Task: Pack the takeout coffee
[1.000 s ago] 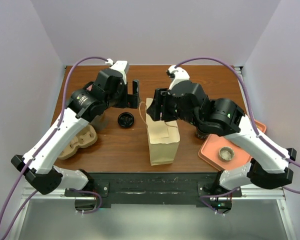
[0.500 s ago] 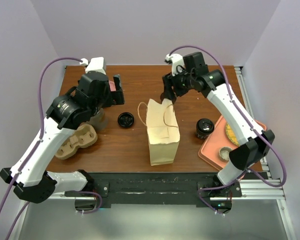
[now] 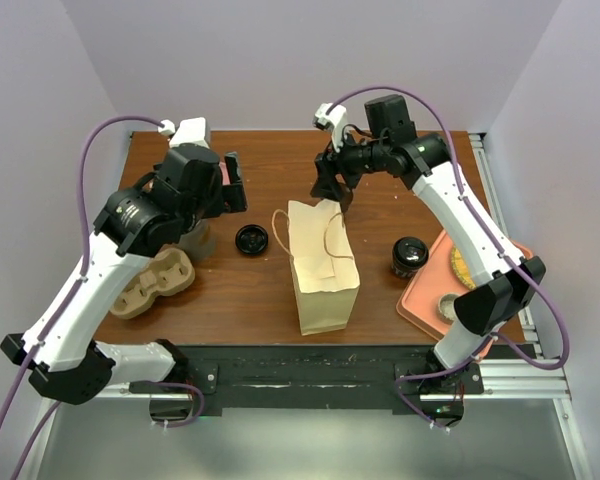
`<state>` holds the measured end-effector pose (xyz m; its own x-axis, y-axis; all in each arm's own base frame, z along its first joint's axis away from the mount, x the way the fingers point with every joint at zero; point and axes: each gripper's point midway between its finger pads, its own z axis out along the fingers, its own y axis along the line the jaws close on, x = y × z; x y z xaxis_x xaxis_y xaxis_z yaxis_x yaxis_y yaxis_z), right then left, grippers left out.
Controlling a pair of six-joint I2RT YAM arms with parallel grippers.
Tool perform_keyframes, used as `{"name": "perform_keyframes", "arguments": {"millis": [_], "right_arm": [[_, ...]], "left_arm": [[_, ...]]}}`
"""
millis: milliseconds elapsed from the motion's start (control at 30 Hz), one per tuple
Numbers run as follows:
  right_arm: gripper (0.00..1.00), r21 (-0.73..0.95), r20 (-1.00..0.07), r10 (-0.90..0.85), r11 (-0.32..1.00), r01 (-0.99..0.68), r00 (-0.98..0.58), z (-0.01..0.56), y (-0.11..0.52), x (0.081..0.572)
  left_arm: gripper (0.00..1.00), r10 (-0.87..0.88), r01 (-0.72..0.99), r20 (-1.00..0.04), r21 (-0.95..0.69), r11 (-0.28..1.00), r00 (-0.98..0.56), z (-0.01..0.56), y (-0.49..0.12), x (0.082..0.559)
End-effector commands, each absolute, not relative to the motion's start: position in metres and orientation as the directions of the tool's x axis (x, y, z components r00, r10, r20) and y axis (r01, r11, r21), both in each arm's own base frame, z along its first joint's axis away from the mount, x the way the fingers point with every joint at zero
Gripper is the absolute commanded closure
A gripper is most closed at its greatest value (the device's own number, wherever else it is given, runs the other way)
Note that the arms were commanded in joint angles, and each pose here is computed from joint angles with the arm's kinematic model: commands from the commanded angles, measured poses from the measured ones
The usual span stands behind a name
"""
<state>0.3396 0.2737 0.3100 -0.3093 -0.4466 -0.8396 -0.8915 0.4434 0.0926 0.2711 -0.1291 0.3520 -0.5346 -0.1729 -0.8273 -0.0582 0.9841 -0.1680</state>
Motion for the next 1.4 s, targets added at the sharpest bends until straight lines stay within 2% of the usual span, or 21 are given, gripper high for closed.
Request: {"name": "perform_keyframes", "arguments": {"millis": [0,133,267,500,700,733,900,933,1000,1200,1267,1367], "right_arm": [[0.31,0.01,-0.882,-0.44,0.346,-0.938,-0.172,0.335,0.277,0.328],[0.32,0.001,-0.849,-0.499,0.326,-0.945,-0.173,0.312,0.27,0.323],[0.33,0.023,-0.843,-0.517,0.246,-0.969,-0.151,0.302,0.273,0.311],[0.37,0.002,-0.805,-0.574,0.255,-0.967,-0.153,0.281,0.274,0.314],[0.54,-0.013,-0.773,-0.6,0.341,-0.94,-0.207,0.273,0.277,0.325],[0.62,-0.026,-0.77,-0.603,0.358,-0.933,-0.209,0.274,0.275,0.327],[0.87,-0.044,-0.765,-0.602,0.406,-0.913,-0.23,0.281,0.272,0.324],[0.93,-0.037,-0.766,-0.593,0.427,-0.903,-0.249,0.284,0.271,0.323],[0.99,-0.052,-0.762,-0.581,0.497,-0.866,-0.287,0.288,0.263,0.327],[1.0,0.034,-0.728,-0.459,0.718,-0.695,-0.509,0.286,0.24,0.321],[1.0,0.061,-0.741,-0.342,0.823,-0.565,-0.578,0.293,0.225,0.32],[1.0,0.136,-0.747,-0.206,0.883,-0.448,-0.632,0.295,0.212,0.306]], "left_arm": [[0.0,-0.186,-0.069,-0.844,-0.175,0.982,-0.503,0.363,-0.128,0.278],[0.0,-0.172,-0.069,-0.849,-0.159,0.985,-0.5,0.362,-0.127,0.278],[0.0,-0.139,-0.063,-0.85,-0.125,0.99,-0.507,0.357,-0.123,0.278],[0.0,-0.108,-0.052,-0.873,-0.095,0.994,-0.476,0.364,-0.121,0.283],[0.0,-0.094,-0.061,-0.881,-0.074,0.995,-0.464,0.365,-0.115,0.283],[0.0,-0.091,-0.066,-0.881,-0.068,0.996,-0.464,0.364,-0.114,0.283],[0.0,-0.071,-0.103,-0.884,-0.026,0.994,-0.462,0.362,-0.103,0.282],[0.0,-0.073,-0.106,-0.886,-0.027,0.994,-0.458,0.363,-0.102,0.281],[0.0,-0.071,-0.11,-0.887,-0.023,0.994,-0.457,0.364,-0.101,0.281],[0.0,-0.084,-0.14,-0.882,-0.021,0.99,-0.463,0.36,-0.097,0.28],[0.0,-0.097,-0.156,-0.873,-0.025,0.987,-0.479,0.355,-0.095,0.279],[0.0,-0.121,-0.187,-0.857,-0.029,0.982,-0.501,0.347,-0.091,0.275]]}}
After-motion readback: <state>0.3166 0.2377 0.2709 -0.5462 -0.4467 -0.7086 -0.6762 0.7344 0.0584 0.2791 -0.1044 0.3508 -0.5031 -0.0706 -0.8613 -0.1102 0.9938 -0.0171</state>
